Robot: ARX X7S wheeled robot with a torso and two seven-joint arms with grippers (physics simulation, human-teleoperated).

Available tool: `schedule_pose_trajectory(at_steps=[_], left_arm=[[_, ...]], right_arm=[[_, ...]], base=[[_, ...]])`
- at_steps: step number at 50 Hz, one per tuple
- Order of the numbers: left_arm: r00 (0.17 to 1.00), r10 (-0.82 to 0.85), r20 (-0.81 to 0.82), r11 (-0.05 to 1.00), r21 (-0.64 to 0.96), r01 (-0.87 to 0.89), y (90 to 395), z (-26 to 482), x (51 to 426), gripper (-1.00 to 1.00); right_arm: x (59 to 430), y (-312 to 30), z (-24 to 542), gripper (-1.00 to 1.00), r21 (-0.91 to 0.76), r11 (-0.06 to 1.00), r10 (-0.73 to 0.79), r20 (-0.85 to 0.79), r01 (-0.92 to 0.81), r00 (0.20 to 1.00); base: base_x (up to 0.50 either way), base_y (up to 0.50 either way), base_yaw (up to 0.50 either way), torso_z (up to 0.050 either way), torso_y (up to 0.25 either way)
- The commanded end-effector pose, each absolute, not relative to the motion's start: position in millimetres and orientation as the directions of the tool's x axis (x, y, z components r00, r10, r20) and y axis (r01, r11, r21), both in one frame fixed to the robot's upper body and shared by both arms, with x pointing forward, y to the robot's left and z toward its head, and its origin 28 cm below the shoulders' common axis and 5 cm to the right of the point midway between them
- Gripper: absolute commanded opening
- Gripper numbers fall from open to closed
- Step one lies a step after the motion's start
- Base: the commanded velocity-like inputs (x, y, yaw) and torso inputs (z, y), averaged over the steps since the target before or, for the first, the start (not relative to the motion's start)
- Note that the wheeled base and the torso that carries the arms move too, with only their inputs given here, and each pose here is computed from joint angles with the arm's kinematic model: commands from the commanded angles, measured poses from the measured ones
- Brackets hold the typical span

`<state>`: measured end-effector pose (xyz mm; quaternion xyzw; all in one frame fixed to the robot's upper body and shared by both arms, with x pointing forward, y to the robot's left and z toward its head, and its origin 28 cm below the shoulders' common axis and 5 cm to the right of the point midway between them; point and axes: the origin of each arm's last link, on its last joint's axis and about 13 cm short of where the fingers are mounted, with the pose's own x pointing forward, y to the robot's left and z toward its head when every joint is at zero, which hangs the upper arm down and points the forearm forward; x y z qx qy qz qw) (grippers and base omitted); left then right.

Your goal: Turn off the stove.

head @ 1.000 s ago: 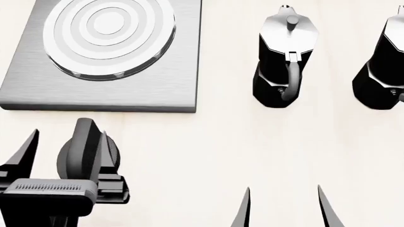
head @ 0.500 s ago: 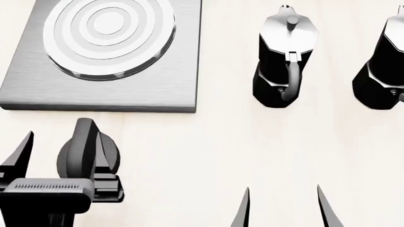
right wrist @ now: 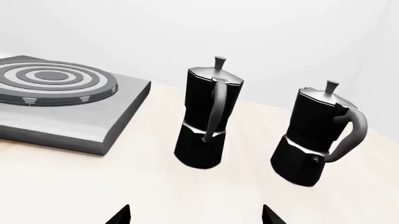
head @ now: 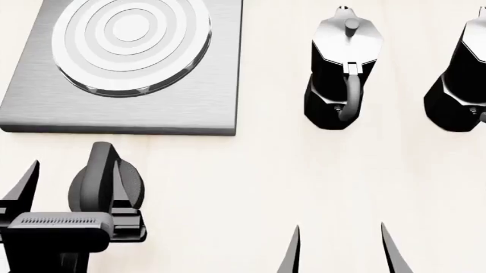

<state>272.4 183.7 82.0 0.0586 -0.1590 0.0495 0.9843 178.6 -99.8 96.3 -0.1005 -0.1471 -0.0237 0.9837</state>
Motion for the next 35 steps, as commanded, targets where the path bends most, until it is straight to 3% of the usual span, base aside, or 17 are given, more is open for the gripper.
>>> schedule_pose_trajectory(at_steps=[1,35], left_arm=[[0.949,0.074,0.308,0.991,0.083,-0.104,185,81,276,1.0],[0.942,0.122,0.314,0.988,0.054,-0.146,198,89,267,1.0]], right_arm=[[181,-101,98,1.0,-0.195,0.977,-0.026,0.302,0.088,0.953],[181,-102,96,1.0,-0.194,0.977,-0.026,0.3,0.087,0.954]], base=[[0.0,0.0,0.0,0.0,0.0],[0.0,0.0,0.0,0.0,0.0]])
